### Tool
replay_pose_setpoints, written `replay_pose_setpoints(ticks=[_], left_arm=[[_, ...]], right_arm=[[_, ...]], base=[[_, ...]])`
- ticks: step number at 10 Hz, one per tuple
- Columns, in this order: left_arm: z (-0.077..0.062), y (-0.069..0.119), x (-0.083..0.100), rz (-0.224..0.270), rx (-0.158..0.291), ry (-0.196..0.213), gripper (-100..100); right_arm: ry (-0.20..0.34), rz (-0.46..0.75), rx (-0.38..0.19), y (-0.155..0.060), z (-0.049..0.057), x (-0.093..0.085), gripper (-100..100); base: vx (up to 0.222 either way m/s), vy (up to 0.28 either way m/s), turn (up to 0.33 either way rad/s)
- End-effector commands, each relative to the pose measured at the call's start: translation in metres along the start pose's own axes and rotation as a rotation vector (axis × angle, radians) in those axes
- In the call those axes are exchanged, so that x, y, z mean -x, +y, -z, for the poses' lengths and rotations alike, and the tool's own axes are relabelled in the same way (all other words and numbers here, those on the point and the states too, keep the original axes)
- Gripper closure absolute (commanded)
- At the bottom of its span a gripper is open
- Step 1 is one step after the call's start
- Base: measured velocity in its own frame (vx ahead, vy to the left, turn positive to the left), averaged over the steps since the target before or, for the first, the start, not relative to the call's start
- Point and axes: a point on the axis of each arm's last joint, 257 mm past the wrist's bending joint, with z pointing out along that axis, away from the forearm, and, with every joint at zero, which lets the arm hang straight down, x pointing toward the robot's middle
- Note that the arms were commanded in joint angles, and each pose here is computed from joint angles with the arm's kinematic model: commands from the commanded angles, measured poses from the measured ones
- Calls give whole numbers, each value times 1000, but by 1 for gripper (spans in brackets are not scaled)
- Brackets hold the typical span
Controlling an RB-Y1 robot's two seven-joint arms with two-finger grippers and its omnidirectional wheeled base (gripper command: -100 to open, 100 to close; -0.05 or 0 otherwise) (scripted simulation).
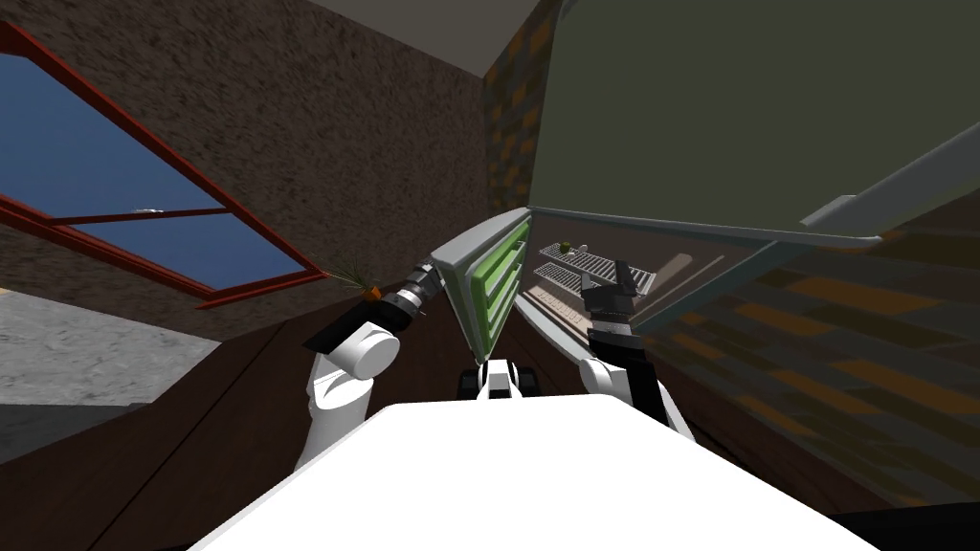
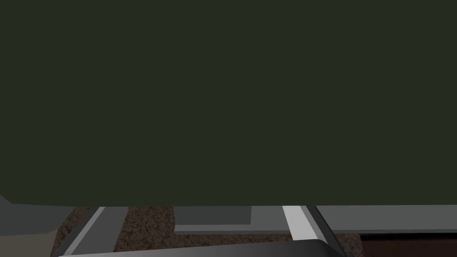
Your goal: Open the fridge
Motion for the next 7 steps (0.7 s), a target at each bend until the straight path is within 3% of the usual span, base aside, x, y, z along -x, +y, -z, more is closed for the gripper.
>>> replay_pose_setpoints(ticks=[1,5,6,7], left_arm=[[6,-22,-10,7,-28,31,-100],[13,-36,-16,16,-30,51,-100],[11,-16,-7,19,19,29,-100],[11,-10,-4,22,34,24,0]], right_arm=[[0,0,0,0,0,0,0],[0,0,0,0,0,0,0],[0,0,0,0,0,0,0],[0,0,0,0,0,0,0]], base=[[33,12,79],[26,8,62],[19,11,35],[0,0,0]])
